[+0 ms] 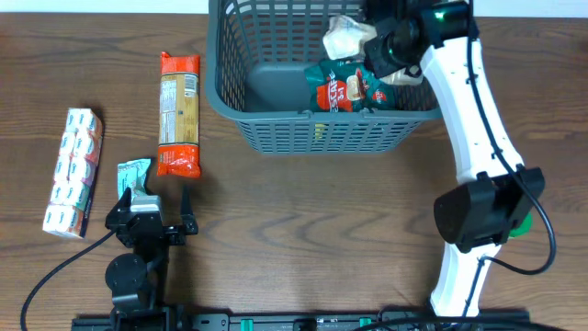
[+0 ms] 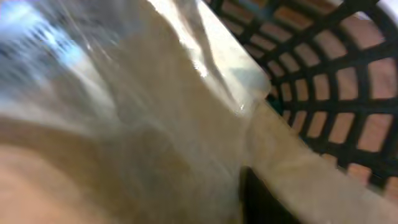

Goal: Pack container
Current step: 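Carry the plastic bag into the basket and open the right gripper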

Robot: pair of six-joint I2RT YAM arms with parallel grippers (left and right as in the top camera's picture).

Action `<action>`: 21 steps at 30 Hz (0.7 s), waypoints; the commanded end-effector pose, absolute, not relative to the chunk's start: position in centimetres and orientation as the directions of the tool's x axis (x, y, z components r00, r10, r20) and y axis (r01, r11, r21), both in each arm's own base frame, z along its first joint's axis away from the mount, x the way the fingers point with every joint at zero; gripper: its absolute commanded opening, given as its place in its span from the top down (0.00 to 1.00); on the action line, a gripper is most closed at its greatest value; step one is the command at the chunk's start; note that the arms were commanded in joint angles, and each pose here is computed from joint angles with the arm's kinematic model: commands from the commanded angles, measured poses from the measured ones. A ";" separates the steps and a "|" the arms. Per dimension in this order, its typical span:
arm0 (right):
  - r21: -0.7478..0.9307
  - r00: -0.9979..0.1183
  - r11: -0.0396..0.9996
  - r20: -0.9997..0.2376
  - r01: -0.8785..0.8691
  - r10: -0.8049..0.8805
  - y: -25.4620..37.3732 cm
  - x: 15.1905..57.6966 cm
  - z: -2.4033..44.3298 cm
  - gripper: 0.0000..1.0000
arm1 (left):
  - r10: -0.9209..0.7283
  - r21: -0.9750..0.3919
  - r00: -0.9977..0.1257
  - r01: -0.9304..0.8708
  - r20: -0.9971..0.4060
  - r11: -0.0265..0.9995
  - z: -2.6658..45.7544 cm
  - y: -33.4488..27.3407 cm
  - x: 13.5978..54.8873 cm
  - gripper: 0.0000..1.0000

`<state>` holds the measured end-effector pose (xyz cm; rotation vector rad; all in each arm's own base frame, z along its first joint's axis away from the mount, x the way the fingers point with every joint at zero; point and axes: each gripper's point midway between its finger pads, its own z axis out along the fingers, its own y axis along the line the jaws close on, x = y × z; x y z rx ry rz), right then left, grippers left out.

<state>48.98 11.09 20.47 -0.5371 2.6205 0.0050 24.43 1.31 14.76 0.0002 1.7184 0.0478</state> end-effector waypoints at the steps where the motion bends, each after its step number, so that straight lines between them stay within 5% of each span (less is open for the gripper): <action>1: -0.066 -0.810 0.930 -0.472 -0.362 -0.348 11.4 48.9 21.8 0.01 | 0.037 0.042 -0.184 -0.025 -0.982 0.999 13.2 1.3 24.4 0.01; 9: -0.038 -0.829 0.949 -0.478 -0.313 -0.292 11.2 48.2 22.7 0.01 | 0.037 0.042 -0.184 -0.025 -0.982 0.999 13.2 1.3 24.4 0.01; 14: -0.042 -0.778 0.963 -0.580 -0.267 -0.241 10.7 47.7 27.9 0.01 | 0.037 0.042 -0.184 -0.025 -0.982 0.999 13.2 1.3 24.4 0.02; 21: -0.030 -0.638 0.986 -0.766 0.164 0.082 3.2 44.3 39.0 0.01 | 0.037 0.042 -0.184 -0.025 -0.982 0.999 13.2 1.3 24.4 0.02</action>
